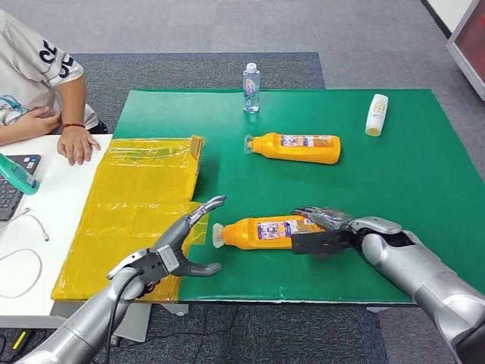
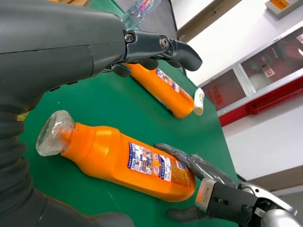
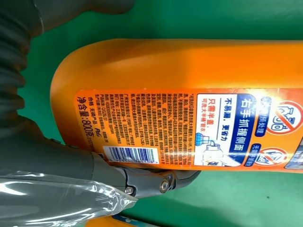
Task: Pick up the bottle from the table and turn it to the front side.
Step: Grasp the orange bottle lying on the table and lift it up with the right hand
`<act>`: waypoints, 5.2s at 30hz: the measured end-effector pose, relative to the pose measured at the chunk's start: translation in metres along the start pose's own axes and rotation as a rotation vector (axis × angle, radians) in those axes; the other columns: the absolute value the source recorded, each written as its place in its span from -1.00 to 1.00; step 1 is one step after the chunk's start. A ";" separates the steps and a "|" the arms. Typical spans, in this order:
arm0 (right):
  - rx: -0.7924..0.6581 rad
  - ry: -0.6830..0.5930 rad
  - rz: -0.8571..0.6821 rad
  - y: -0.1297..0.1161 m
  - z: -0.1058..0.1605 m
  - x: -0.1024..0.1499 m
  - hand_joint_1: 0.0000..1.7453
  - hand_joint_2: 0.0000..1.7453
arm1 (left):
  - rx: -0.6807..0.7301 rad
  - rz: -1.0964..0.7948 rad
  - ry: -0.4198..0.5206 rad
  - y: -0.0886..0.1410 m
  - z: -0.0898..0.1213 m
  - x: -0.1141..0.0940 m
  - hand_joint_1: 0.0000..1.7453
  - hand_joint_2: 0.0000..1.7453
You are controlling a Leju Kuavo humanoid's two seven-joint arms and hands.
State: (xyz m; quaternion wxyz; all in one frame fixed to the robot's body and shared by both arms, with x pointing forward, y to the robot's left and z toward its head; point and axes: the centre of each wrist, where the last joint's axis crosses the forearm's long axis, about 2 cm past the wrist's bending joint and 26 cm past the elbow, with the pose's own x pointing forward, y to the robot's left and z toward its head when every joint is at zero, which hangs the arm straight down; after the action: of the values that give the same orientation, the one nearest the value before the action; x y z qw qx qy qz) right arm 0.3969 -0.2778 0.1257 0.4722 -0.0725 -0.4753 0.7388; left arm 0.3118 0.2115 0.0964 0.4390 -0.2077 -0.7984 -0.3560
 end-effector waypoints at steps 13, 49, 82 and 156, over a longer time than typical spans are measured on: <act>-0.003 -0.024 -0.019 0.003 -0.004 0.006 -1.00 1.00 | -0.007 0.016 -0.001 -0.005 -0.002 -0.001 -1.00 1.00; -0.066 -0.080 -0.085 0.015 -0.022 0.028 1.00 1.00 | 0.001 0.017 0.010 -0.006 0.000 -0.003 -1.00 1.00; -0.464 -0.176 -0.803 0.093 0.009 0.000 1.00 1.00 | 0.011 0.026 0.078 -0.015 0.030 -0.011 -1.00 1.00; -0.073 0.208 0.200 -0.034 -0.046 0.076 -1.00 1.00 | 0.025 -0.027 0.091 0.002 0.031 -0.009 -1.00 1.00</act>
State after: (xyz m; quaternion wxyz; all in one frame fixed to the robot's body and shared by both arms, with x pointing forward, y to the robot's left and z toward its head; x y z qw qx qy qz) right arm 0.4029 -0.1865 0.1531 0.4401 -0.2129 -0.4406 0.7529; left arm 0.3011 0.2360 0.0785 0.4726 -0.1747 -0.7847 -0.3611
